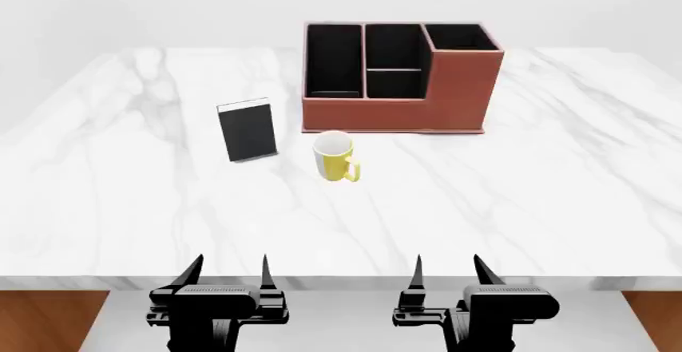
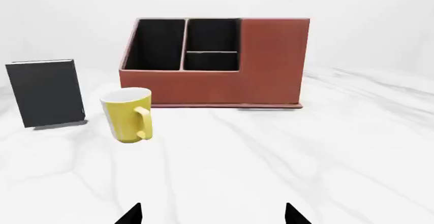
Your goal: Pick up the yellow and white mug and place it to the right of the caddy.
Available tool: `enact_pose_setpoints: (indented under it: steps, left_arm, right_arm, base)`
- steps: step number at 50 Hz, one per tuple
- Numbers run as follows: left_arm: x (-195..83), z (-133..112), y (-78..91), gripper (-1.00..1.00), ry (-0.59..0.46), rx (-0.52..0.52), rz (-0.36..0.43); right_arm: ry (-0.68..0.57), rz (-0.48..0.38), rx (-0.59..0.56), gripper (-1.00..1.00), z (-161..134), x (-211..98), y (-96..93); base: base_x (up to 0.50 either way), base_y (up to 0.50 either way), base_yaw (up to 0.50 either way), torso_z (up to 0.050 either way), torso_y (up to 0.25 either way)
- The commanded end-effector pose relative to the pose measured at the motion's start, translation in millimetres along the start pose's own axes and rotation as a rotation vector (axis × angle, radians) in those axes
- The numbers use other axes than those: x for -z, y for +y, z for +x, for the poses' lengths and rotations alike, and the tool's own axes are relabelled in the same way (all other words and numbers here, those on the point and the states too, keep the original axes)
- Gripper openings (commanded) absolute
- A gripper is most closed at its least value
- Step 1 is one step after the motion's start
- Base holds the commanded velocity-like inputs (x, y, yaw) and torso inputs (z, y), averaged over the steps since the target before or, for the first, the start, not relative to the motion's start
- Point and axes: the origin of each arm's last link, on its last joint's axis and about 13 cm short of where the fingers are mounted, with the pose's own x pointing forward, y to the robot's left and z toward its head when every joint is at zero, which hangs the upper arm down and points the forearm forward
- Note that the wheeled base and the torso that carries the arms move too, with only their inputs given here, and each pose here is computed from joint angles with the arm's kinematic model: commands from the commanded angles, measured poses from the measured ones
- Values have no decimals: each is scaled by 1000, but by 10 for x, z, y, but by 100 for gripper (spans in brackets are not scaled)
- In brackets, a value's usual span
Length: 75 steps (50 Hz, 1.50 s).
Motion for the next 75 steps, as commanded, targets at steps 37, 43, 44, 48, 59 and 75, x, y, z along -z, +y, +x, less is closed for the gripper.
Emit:
enact_pose_setpoints:
  steps: [37, 43, 44, 48, 59, 75]
  left_arm:
    - [-1186, 81, -8, 100, -119, 35, 88]
    - [-1164, 93, -8, 100, -116, 45, 86]
    - [-1168, 89, -6, 100, -117, 46, 85]
    - [-1180, 80, -3, 100, -124, 45, 85]
    - [-1197, 76, -9, 100, -134, 38, 89]
    - [-1211, 51, -12, 100, -142, 39, 83]
  right_arm:
    - [-68, -120, -49, 100, 217, -1234, -161]
    - [-66, -133, -56, 100, 208, -1160, -150]
    - [-65, -135, -56, 100, 207, -1158, -152]
    - [-74, -140, -56, 100, 191, -1172, -154]
    - [-81, -154, -59, 100, 174, -1132, -158]
    - [-81, -148, -55, 100, 152, -1112, -174]
  base:
    - [0, -1, 0, 0, 0]
    - [21, -298, 0, 0, 0]
    - [74, -500, 0, 0, 0]
    - [112, -500, 0, 0, 0]
    - [299, -411, 0, 0, 0]
    - [465, -132, 0, 0, 0]
